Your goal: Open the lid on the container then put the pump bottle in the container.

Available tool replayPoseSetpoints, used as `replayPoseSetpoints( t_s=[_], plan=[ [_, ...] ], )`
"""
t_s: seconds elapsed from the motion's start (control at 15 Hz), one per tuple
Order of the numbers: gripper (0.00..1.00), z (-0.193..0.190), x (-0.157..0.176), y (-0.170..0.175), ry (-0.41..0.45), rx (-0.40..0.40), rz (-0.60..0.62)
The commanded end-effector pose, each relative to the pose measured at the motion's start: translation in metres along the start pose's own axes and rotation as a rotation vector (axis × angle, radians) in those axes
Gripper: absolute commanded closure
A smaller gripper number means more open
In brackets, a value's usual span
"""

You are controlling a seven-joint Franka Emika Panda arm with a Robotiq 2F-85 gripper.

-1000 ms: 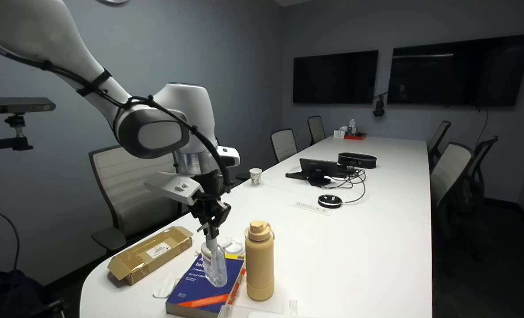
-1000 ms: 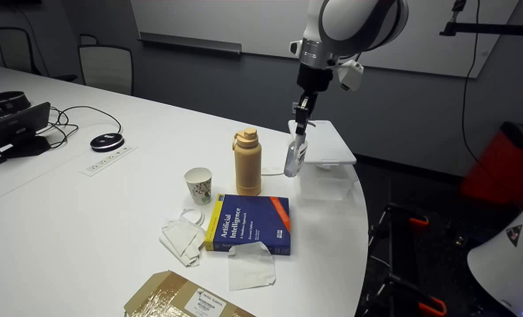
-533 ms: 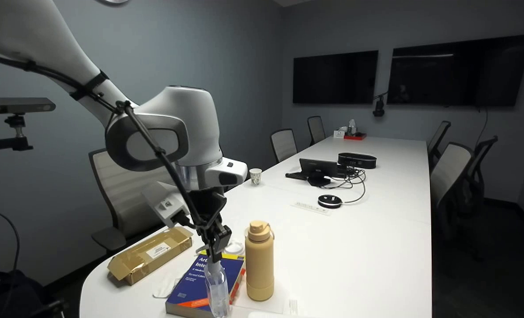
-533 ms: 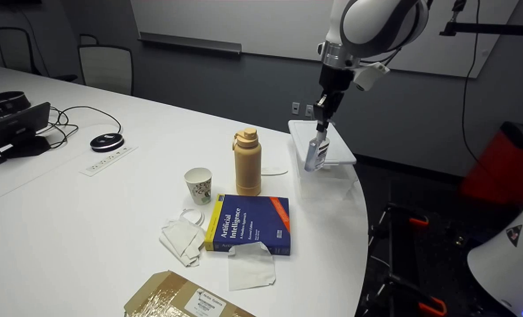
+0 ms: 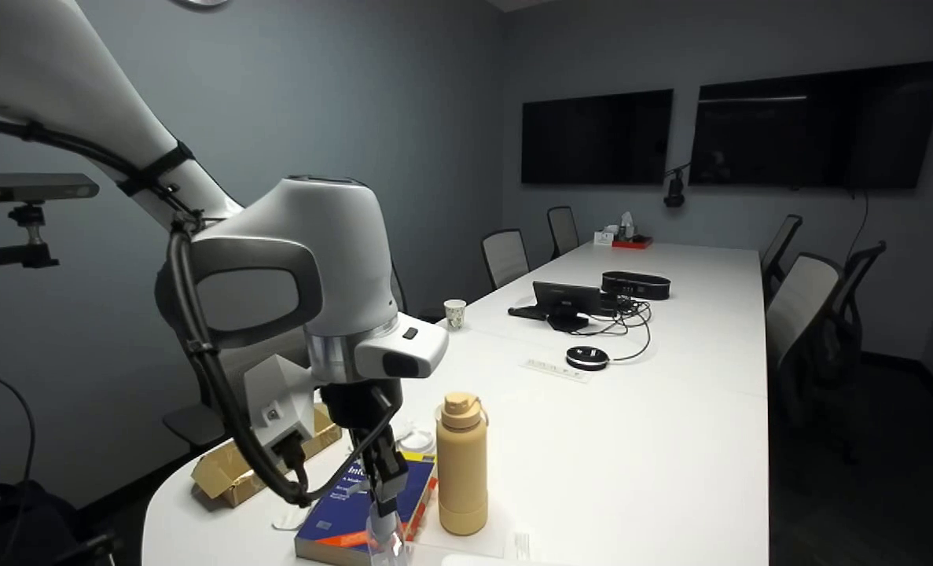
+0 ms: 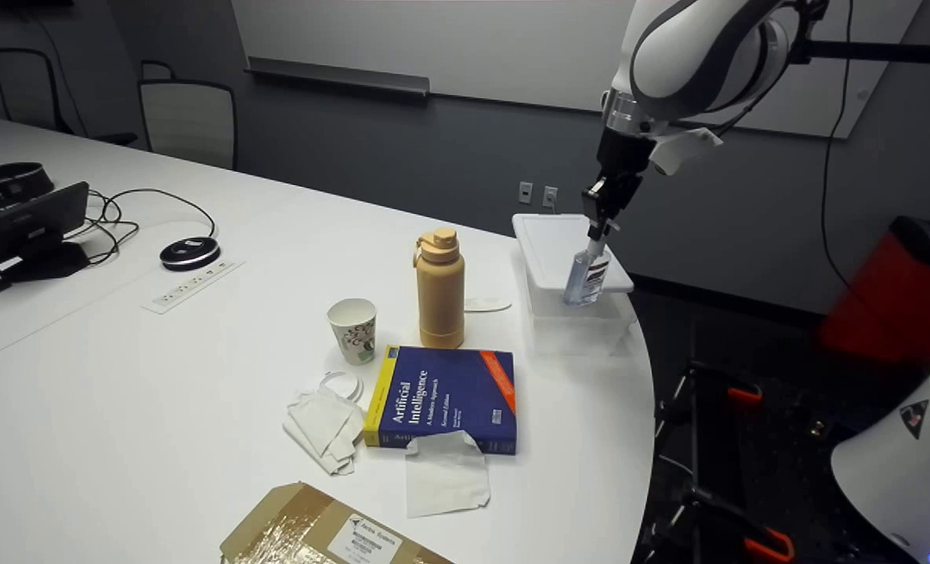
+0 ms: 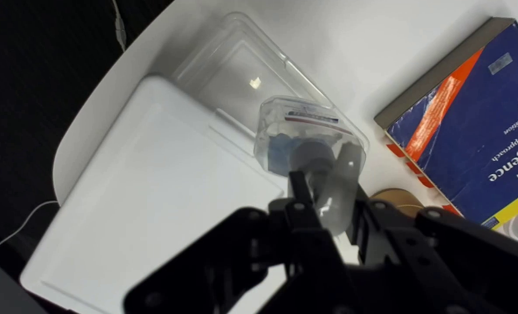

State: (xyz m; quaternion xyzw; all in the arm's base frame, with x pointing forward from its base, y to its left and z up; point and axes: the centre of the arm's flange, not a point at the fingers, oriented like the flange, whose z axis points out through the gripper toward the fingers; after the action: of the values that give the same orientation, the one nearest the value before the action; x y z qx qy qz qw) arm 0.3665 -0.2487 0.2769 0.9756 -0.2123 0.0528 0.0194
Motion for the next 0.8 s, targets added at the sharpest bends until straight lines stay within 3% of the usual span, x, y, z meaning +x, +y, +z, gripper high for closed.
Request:
replayPoseSetpoints(
  t_s=[0.0,0.73],
  plan=[
    [0.95,0.015,-0.001,0.002,0.033,-0.004,0.041],
    [0.95,0.092,0.028,0.007,0.019,0.001,0.131]
  ],
)
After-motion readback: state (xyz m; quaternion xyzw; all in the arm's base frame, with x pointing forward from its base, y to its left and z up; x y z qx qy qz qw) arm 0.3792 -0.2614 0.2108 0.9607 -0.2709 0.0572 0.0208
